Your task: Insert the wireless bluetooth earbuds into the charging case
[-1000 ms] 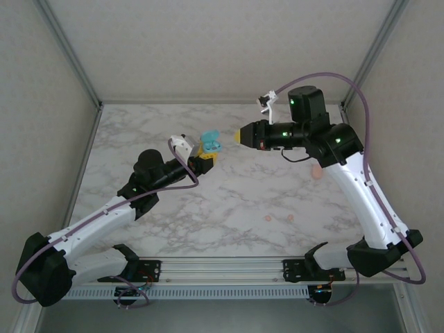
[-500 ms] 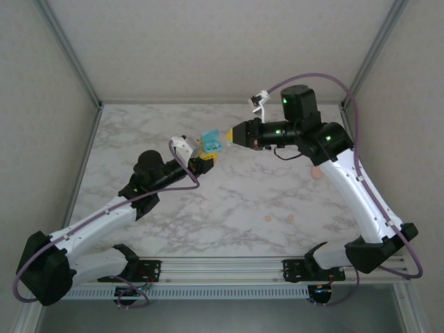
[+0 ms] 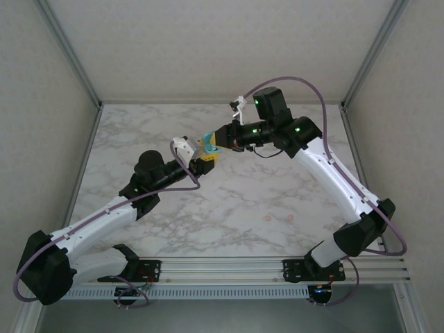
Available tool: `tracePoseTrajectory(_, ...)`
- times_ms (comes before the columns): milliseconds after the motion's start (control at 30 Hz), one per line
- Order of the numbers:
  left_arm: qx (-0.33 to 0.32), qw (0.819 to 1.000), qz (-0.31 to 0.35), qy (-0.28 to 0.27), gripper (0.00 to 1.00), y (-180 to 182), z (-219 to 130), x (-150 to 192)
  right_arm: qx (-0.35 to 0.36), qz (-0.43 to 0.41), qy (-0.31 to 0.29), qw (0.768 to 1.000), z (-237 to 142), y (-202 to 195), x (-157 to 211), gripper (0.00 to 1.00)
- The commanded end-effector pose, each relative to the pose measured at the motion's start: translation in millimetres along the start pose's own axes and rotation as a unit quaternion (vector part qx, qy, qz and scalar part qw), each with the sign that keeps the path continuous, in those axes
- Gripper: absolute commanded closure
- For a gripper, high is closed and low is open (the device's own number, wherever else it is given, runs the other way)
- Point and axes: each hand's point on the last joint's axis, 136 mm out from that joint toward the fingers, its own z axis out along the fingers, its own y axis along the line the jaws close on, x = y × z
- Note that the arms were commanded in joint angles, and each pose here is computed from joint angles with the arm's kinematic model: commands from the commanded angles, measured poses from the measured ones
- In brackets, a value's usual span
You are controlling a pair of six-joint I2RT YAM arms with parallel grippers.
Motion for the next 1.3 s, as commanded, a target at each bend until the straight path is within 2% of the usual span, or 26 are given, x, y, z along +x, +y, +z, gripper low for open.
tracePoseTrajectory(0, 0.017, 1.0, 0.015, -0.022, 0.78, -8, 1, -14, 0.01, 0.005, -0.007, 1.0, 10, -5, -4, 0.82)
tracePoseTrajectory(333, 0.009, 1.0, 0.014, -0.021, 0.78, -6, 0, -14, 0.014, 0.012, 0.003, 1.0, 21, -8, 0, 0.82)
tracePoseTrajectory(533, 0.001, 1.0, 0.009, -0.03, 0.79, -3, 0, -18, 0.061, 0.018, 0.006, 0.998, 21, -24, 5, 0.81)
tracePoseTrajectory(867, 0.003, 0.999, 0.008, -0.032, 0.79, -4, -1, -19, 0.065, 0.012, 0.013, 0.998, 16, -17, 10, 0.75)
tracePoseTrajectory(1267, 0.001, 0.999, 0.007, -0.033, 0.79, -3, -1, -20, 0.053, 0.01, 0.024, 0.998, 17, -7, 13, 0.73)
